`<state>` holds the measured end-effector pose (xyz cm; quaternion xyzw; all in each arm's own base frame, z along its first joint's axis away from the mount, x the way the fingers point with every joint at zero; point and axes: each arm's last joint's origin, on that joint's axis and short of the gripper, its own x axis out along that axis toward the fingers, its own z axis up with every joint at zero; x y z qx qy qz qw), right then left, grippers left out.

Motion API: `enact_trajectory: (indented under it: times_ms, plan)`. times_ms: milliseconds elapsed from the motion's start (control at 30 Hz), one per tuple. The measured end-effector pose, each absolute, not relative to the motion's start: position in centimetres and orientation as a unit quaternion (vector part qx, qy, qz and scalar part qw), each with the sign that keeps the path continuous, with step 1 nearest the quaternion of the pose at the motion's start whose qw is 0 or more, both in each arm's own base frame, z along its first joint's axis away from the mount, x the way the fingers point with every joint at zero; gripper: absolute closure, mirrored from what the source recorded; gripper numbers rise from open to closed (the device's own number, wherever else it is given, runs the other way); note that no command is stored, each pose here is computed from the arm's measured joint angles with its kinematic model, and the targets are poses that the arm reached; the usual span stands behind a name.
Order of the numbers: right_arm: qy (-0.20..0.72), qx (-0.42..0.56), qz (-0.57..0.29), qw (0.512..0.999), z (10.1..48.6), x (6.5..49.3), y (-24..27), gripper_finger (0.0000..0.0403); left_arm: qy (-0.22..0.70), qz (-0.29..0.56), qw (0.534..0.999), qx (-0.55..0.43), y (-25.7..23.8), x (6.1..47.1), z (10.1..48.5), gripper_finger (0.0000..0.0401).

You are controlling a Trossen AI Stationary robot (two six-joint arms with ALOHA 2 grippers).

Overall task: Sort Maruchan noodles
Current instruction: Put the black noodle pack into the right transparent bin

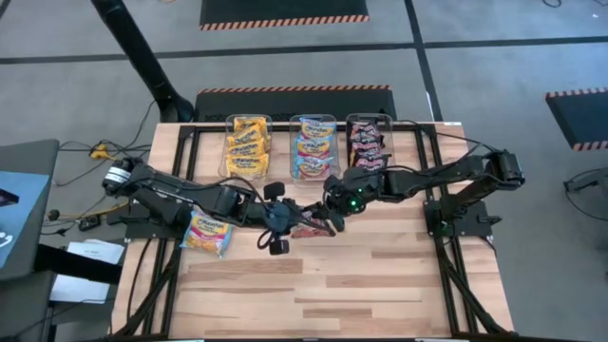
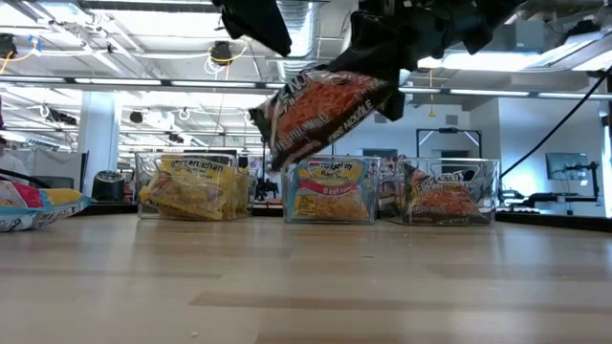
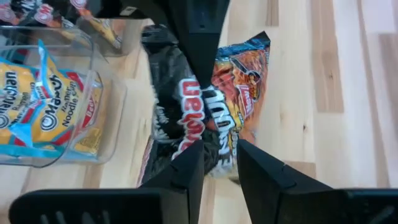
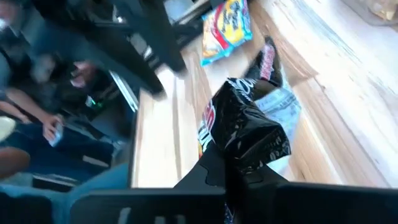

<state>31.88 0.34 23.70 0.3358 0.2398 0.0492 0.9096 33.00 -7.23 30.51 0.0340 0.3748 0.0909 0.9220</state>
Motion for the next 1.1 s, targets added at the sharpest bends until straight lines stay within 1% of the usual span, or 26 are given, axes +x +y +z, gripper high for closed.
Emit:
enact_trajectory:
  times_ms: [233, 333, 567, 900, 1100]
  plan:
    - [0.260, 0.300, 0.038, 0.917, 25.0, 30.1, 0.2, 0.0396, 0.344, 0.098, 0.934, 0.005, -6.8, 31.3, 32.8, 0.0320]
    - [0.260, 0.270, 0.015, 0.927, 26.0, 28.8, -0.1, 0.0396, 0.328, 0.096, 0.940, 0.001, -6.7, 30.5, 33.9, 0.0322]
    - [0.252, 0.186, -0.070, 0.947, 28.8, 24.7, -1.8, 0.0396, 0.318, 0.097, 0.943, -0.002, -6.3, 28.9, 35.3, 0.0323]
    - [0.208, 0.061, -0.154, 0.964, 32.2, 18.9, -4.9, 0.0397, 0.318, 0.098, 0.943, 0.000, -6.1, 28.4, 35.6, 0.0323]
    - [0.239, 0.000, -0.196, 0.951, 32.4, 16.5, -6.6, 0.0397, 0.324, 0.099, 0.941, 0.003, -6.1, 28.3, 35.5, 0.0323]
